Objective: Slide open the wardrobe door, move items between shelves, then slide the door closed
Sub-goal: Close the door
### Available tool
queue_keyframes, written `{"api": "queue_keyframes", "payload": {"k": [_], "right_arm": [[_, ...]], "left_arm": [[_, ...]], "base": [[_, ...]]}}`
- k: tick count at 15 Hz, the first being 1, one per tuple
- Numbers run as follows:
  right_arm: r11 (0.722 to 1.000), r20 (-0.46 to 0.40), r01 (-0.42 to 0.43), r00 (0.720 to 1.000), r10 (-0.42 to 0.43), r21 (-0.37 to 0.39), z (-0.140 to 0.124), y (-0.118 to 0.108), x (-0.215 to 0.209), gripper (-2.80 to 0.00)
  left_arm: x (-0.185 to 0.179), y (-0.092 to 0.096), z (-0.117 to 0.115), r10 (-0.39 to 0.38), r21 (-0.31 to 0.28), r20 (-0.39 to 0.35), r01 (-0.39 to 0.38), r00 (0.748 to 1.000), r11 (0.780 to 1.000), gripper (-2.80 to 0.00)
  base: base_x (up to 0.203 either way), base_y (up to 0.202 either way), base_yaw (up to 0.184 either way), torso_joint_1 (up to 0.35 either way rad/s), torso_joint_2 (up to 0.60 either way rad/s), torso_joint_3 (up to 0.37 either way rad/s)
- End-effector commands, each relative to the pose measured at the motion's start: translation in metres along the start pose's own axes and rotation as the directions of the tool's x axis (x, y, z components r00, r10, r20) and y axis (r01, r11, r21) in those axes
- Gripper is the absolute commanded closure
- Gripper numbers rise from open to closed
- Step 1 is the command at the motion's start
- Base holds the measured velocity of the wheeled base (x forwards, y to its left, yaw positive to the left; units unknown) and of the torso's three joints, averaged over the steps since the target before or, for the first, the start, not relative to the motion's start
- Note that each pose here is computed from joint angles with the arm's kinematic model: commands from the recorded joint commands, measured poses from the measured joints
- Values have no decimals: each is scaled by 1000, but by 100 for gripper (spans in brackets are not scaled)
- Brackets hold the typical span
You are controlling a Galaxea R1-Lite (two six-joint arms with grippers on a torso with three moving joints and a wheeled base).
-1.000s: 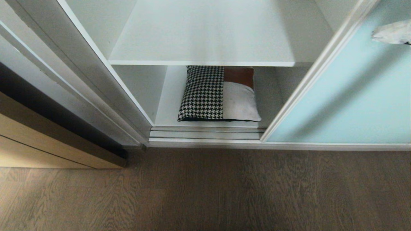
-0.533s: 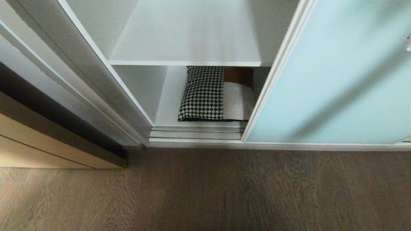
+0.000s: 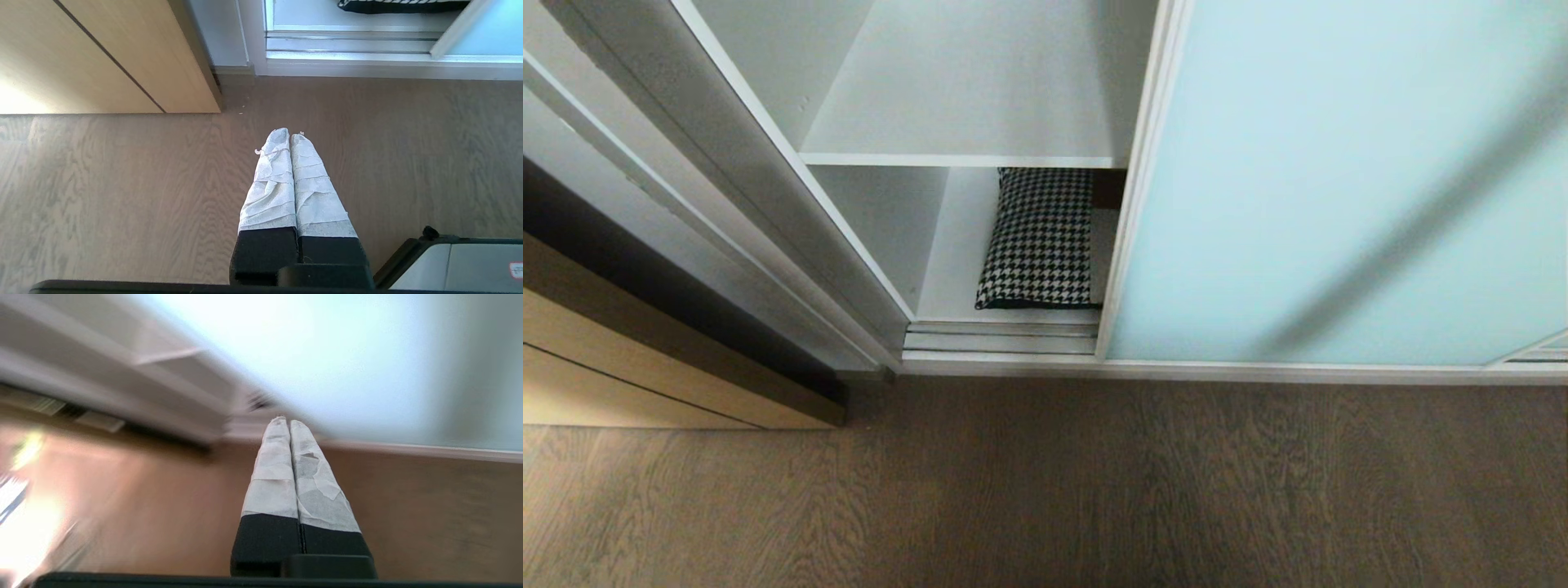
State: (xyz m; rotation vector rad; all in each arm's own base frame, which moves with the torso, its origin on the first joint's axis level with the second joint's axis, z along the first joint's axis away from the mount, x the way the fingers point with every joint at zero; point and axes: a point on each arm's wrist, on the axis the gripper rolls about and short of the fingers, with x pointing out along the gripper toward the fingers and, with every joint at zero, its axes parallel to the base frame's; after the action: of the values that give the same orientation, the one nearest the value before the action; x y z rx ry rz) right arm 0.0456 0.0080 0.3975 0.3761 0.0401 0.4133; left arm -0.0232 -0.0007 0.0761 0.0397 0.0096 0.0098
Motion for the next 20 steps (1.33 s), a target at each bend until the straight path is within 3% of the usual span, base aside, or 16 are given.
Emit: {"api": "queue_keyframes", "payload": {"k": [1,4,8,10,13,17,20], "right_arm": [[995,65,98,993,-97,-18,-4,3,-15,0],[977,102,208,974,-203,-40,-6,-1,-17,0],[924,123,378,921,-369,-57,-15,-12,-14,0],[882,156,467,877,-454,-57,-14,-15,-15,0],[754,207,655,745,-635,-45,-4,-33,-6,0],[514,291,857,484,-825,33,34,-82,2,0],[352,353,932,302,-886,86,65,-128,-8,0]], "left_arm": [[0,0,0,1,0,0,-1,1000,1000,0],[0,0,0,1,0,0,-1,1000,1000,0],[0,0,0,1,0,-3,-1,1000,1000,0],[0,0,0,1,0,-1,-1,1000,1000,0],[0,0,0,1,0,-2,-1,1000,1000,0],[0,0,0,1,0,-1,-1,1000,1000,0],[0,0,0,1,0,-1,-1,1000,1000,0]], "base": [[0,0,0,0,0,0],[0,0,0,0,0,0],[0,0,0,0,0,0],[0,0,0,0,0,0],[0,0,0,0,0,0],[0,0,0,0,0,0],[0,0,0,0,0,0]]}}
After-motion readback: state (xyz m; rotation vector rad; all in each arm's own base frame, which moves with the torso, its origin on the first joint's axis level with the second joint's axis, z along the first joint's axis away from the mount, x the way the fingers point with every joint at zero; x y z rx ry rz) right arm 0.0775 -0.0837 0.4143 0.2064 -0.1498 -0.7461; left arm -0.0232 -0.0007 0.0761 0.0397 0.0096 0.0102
